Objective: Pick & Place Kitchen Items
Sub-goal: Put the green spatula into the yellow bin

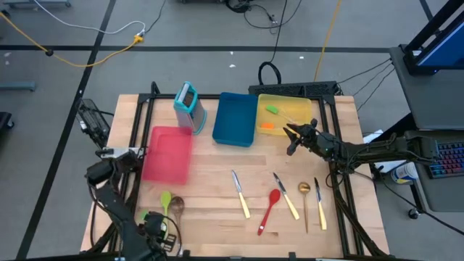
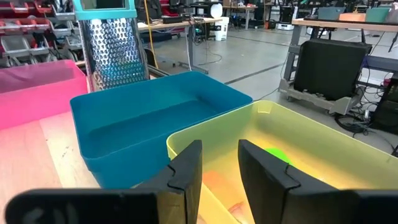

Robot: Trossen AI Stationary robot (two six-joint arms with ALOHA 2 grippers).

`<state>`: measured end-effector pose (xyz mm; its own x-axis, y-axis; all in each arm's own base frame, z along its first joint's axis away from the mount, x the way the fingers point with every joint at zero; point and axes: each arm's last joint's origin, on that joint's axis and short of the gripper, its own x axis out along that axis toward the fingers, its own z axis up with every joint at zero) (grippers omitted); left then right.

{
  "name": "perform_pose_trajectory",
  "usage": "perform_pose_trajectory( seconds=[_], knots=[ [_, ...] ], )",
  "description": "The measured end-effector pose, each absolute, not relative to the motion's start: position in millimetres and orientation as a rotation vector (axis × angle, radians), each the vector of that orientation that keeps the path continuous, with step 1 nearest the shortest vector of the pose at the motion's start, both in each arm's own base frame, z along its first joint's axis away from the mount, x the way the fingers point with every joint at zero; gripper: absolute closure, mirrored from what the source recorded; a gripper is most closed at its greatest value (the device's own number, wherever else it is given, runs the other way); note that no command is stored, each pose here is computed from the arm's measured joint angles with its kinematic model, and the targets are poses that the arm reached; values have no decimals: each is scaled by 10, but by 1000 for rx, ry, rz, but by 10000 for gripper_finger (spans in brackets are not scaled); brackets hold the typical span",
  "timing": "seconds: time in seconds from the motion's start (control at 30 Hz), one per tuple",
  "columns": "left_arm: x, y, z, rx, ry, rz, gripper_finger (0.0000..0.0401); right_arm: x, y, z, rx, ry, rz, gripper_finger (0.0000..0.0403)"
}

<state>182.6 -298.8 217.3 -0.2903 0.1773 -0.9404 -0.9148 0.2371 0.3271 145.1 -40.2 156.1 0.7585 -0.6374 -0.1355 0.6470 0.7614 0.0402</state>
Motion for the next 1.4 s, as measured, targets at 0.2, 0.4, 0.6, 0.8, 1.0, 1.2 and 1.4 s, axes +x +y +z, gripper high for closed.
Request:
perform_pose_trajectory(
  seconds=[0.2, 0.4, 0.6, 0.8, 1.0, 1.2, 1.4],
  knots=[
    [1760, -2854, 2338, -760, 1403, 1240, 268, 1451, -402, 1563, 82, 116, -700, 303],
    [1638, -2667, 2207, -817, 1417, 1184, 268, 1451, -402, 1563, 80, 117, -700, 303],
    [1444, -2403, 2027, -930, 1462, 1088, 268, 1449, -402, 1553, 78, 128, -700, 303],
    [1352, -2232, 1707, -1055, 1547, 1024, 268, 1445, -401, 1528, 73, 156, -701, 303],
    [1340, -2149, 1476, -1108, 1591, 1010, 268, 1442, -395, 1492, 75, 195, -678, 303],
    [1356, -2143, 1474, -1111, 1633, 998, 268, 1450, -372, 1495, 76, 193, -654, 303],
    [1393, -2183, 1492, -1173, 1749, 970, 268, 1452, -369, 1495, 79, 193, -639, 303]
  ],
)
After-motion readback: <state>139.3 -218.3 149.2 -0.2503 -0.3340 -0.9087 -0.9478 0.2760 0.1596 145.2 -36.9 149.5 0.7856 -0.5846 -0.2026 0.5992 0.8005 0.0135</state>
